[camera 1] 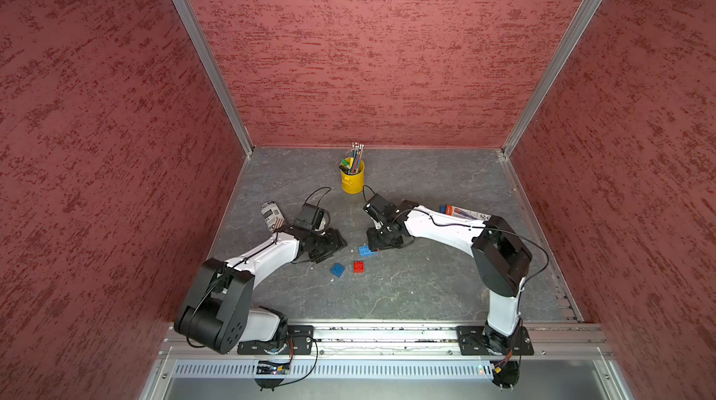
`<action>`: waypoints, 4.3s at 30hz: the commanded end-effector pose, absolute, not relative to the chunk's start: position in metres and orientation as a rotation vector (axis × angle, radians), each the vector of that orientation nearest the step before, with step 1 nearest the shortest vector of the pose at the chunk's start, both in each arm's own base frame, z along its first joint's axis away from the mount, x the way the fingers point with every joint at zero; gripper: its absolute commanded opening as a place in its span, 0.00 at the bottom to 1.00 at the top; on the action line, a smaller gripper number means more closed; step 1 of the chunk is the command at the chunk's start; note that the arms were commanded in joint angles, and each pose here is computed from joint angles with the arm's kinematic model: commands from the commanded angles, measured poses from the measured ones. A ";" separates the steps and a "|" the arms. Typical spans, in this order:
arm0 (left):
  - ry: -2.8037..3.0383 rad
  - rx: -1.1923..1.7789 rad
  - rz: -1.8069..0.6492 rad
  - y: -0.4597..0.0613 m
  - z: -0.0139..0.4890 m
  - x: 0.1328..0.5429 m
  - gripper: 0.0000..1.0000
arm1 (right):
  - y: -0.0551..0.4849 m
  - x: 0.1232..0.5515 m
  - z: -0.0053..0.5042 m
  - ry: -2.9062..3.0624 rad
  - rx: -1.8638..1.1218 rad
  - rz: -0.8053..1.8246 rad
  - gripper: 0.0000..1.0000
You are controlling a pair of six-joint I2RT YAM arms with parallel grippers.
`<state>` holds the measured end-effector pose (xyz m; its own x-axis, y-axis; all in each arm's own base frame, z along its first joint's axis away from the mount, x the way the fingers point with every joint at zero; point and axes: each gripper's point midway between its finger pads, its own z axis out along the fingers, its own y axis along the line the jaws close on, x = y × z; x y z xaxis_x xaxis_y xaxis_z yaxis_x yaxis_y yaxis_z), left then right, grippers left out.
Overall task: Assemble the letter y with lego
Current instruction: Move the lego brick at the center of the board, then pick up the lego brick from the center of the board, then assemble the lego brick with the lego brick.
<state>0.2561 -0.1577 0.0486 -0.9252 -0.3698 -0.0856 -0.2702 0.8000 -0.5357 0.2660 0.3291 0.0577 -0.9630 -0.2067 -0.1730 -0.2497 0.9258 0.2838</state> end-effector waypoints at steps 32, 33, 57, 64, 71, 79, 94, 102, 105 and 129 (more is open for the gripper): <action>3.070 -0.142 -0.350 -0.176 0.034 0.198 0.54 | 0.279 0.283 0.090 2.799 -0.221 0.541 0.53; 3.072 -0.135 -0.337 -0.176 0.034 0.197 0.53 | 0.278 0.283 0.090 2.800 -0.217 0.540 0.53; 3.064 -0.125 -0.306 -0.191 0.036 0.209 0.16 | 0.265 0.286 0.097 2.777 -0.214 0.556 0.51; 3.007 -0.185 -0.436 -0.195 0.058 0.239 0.16 | 0.266 0.279 0.098 2.768 -0.236 0.603 0.51; 2.980 -0.197 -0.524 -0.203 0.070 0.266 0.16 | 0.264 0.274 0.095 2.773 -0.226 0.619 0.50; 3.025 -0.183 -0.572 -0.217 0.064 0.270 0.14 | 0.261 0.271 0.091 2.778 -0.203 0.619 0.50; 3.095 -0.167 -0.474 -0.222 0.044 0.265 0.13 | 0.260 0.270 0.089 2.780 -0.196 0.614 0.49; 3.128 -0.172 -0.335 -0.210 0.036 0.258 0.10 | 0.260 0.269 0.090 2.776 -0.187 0.626 0.49; 3.133 -0.168 -0.305 -0.206 0.036 0.256 0.10 | 0.261 0.269 0.090 2.775 -0.190 0.632 0.49; 3.178 -0.069 -0.066 -0.219 0.010 0.244 0.00 | 0.257 0.268 0.092 2.768 -0.172 0.617 0.48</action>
<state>0.2594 -0.2198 0.0397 -0.9982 -0.0536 -0.0262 -0.0510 0.9946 -0.0907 0.2652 0.2585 0.0843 -0.9545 -0.0702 -0.2900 -0.1844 0.9027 0.3887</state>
